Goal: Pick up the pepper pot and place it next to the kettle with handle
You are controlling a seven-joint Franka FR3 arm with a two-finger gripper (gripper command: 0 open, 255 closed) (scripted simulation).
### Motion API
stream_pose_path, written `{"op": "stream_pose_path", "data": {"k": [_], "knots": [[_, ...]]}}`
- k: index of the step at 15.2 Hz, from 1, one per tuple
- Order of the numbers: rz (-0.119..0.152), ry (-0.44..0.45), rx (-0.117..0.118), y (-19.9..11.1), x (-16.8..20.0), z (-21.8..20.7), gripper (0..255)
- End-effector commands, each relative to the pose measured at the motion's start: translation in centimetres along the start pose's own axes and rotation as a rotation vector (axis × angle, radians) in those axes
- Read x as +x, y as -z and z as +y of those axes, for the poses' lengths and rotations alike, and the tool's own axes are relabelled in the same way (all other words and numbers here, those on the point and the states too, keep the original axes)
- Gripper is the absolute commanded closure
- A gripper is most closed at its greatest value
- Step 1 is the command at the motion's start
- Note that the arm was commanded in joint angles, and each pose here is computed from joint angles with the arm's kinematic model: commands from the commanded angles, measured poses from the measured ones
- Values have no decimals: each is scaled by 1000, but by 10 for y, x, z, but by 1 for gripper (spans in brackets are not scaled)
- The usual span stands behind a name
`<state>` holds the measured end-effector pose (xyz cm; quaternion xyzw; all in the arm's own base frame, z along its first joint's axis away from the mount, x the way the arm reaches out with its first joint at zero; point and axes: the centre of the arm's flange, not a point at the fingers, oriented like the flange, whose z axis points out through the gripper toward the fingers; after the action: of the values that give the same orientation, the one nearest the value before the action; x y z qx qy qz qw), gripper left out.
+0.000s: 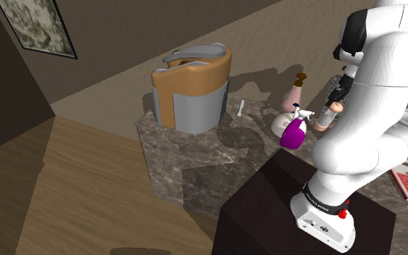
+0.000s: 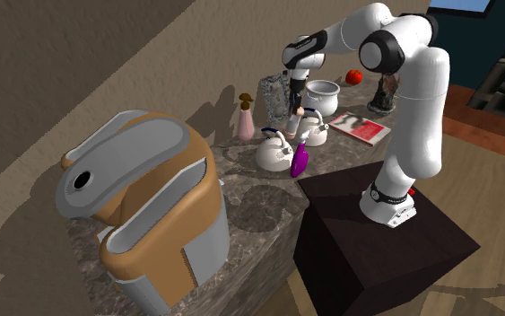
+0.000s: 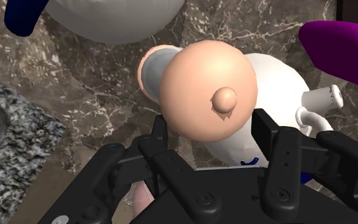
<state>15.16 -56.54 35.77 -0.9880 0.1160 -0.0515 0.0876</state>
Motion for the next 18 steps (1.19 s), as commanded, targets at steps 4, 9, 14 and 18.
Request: {"op": "stream_pose_path", "data": {"k": [4,9,14,18], "knots": [[0,0,-1,-26,-2,5,255],[0,0,-1,-34,-3,7,255],[0,0,-1,-34,-3,7,0],[0,0,-1,-34,-3,7,0]]}}
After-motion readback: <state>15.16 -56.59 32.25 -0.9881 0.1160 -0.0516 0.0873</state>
